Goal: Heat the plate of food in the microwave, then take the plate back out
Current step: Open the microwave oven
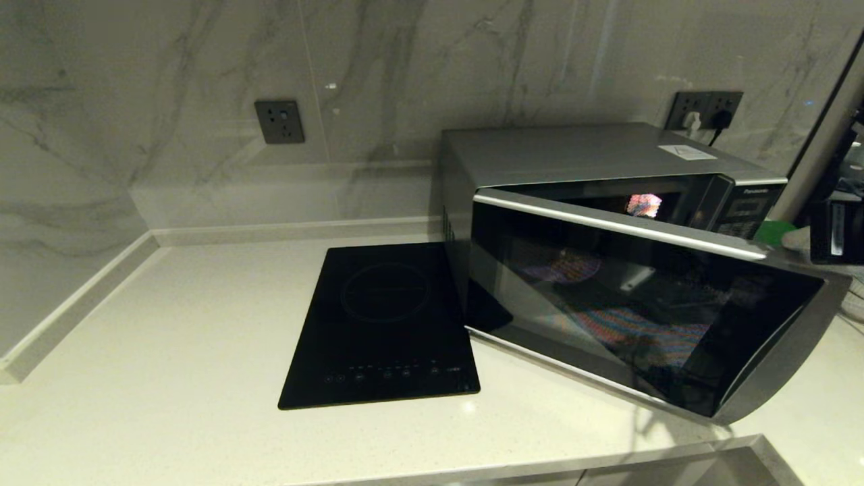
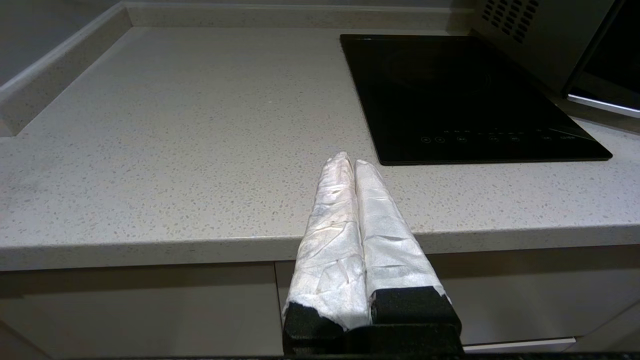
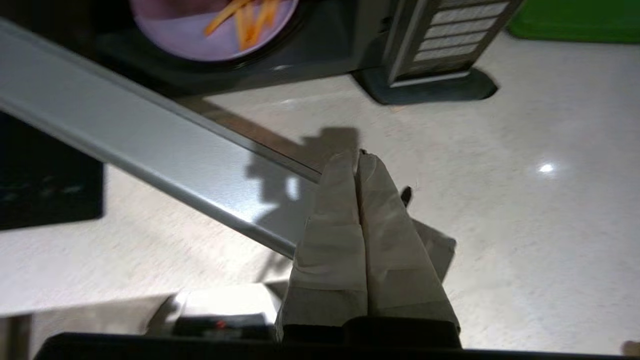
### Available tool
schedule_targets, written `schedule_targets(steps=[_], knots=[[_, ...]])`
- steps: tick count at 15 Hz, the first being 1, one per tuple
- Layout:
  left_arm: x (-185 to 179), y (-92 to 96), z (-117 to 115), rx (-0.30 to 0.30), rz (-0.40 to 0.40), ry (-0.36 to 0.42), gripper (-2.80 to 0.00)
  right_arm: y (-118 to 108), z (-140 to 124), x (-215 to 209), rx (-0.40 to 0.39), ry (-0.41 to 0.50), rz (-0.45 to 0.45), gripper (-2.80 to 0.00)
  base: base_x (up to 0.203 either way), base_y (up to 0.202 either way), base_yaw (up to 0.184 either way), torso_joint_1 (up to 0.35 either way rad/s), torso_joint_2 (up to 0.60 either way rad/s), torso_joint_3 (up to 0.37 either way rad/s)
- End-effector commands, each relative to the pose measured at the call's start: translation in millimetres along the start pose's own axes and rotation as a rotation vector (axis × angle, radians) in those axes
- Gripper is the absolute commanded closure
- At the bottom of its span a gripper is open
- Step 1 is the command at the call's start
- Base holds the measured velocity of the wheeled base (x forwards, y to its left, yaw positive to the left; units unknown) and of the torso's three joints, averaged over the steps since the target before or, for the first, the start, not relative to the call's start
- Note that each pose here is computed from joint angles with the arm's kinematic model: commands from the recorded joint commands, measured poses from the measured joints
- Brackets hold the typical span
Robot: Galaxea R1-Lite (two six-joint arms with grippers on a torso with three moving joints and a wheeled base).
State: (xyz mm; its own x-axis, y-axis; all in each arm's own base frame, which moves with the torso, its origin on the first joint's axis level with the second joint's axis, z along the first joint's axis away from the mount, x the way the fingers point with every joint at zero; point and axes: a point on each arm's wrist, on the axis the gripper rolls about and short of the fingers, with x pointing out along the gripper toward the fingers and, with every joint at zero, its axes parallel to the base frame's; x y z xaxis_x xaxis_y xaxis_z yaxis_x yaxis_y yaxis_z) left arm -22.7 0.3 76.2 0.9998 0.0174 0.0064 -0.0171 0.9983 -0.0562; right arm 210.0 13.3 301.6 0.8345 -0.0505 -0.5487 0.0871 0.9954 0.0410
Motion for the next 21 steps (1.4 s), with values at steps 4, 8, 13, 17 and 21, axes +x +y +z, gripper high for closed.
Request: schedule_targets(steps=[4,8,13,17,21], knots=[[0.1,0.0,0.1,-0.001,0.001,0.000,0.00,14.8,-17.0,-31.4,-0.022,0.047,0.122,0.00,0.000,0.000,0.000,0.000,0.00,0.000],[0.1,0.0,0.1,-0.001,0.001,0.000,0.00,27.3,-27.6,-55.3,-0.038,0.062,0.218,0.00,0.000,0.000,0.000,0.000,0.00,0.000],[0.1,0.0,0.1,-0.001,0.001,0.000,0.00,34.0,-40.0,-81.7,-0.054,0.083,0.319,0.00,0.000,0.000,0.000,0.000,0.00,0.000],[0.1,0.0,0.1,-0.001,0.001,0.000,0.00,46.7,-50.4,-91.4,-0.073,0.145,0.415,0.00,0.000,0.000,0.000,0.000,0.00,0.000],[0.1,0.0,0.1,-0.001,0.001,0.000,0.00,51.9,-49.1,-86.9,-0.055,0.167,0.416,0.00,0.000,0.000,0.000,0.000,0.00,0.000]])
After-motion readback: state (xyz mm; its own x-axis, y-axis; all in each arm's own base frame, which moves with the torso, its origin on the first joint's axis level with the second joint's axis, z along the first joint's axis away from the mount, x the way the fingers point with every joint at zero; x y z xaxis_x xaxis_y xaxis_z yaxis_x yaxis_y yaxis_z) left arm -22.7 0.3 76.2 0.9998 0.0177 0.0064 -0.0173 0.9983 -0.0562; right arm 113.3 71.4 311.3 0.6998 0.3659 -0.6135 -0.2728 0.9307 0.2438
